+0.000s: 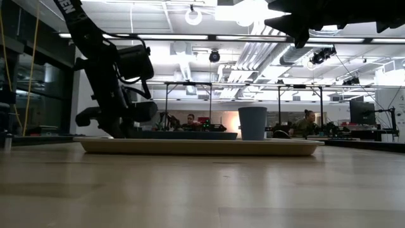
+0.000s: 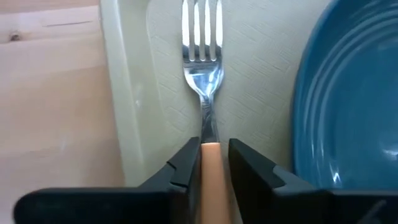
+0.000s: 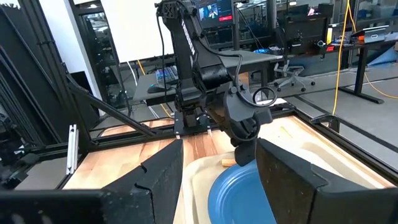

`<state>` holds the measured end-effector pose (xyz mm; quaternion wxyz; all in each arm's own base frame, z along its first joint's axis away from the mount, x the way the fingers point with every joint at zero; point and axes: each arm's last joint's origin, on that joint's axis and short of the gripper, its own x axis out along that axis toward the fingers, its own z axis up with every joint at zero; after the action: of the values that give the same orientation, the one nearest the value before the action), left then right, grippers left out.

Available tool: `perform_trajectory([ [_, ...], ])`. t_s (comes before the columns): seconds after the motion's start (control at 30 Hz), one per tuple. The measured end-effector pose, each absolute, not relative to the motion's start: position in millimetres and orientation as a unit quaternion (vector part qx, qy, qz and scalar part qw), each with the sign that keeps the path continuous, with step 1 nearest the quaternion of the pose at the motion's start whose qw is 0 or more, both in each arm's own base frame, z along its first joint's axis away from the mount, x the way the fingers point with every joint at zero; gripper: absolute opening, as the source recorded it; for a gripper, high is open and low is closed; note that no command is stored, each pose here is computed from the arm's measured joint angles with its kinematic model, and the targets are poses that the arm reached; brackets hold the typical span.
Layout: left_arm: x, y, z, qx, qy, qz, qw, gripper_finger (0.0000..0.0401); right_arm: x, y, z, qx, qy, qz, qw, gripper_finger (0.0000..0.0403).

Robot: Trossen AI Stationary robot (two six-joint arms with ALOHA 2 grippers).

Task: Pick and place plate/cup/fork/spoon on tray
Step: Put the orange fork on the white tray at the left of the blue plate, then put the yellow spoon on the white tray at the left of the blue plate

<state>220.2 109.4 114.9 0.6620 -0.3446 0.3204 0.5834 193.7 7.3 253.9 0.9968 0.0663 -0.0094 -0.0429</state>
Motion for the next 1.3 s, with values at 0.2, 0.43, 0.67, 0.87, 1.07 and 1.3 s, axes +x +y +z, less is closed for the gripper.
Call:
perform_trajectory([
  [0.2,221.0,109.1,115.6,-0.34,0.326,0.575,0.669,0.0121,193.7,7.3,253.9,0.066,-0.009,-0.043,0.997,0.0193],
  [0.43,221.0,109.2,123.7,-0.337,0.322,0.558,0.687,0.0174,193.7,7.3,253.9,0.066,-0.009,-0.043,0.997,0.0193],
  [0.67,216.3,111.9,147.1,-0.338,0.283,0.549,0.71,0.0201,193.7,7.3,253.9,0.066,-0.009,-0.043,0.997,0.0193],
  [0.87,207.0,114.1,174.0,-0.341,0.241,0.534,0.735,0.0201,193.7,7.3,253.8,0.066,-0.009,-0.043,0.997,0.0193],
  [1.07,202.8,100.3,224.3,-0.307,0.196,0.436,0.823,0.0197,193.7,7.3,253.8,0.066,-0.009,-0.043,0.997,0.0193],
  [1.3,203.2,41.8,280.1,-0.162,0.114,0.261,0.945,0.0186,193.7,7.3,253.2,0.066,-0.006,-0.043,0.997,0.0193],
])
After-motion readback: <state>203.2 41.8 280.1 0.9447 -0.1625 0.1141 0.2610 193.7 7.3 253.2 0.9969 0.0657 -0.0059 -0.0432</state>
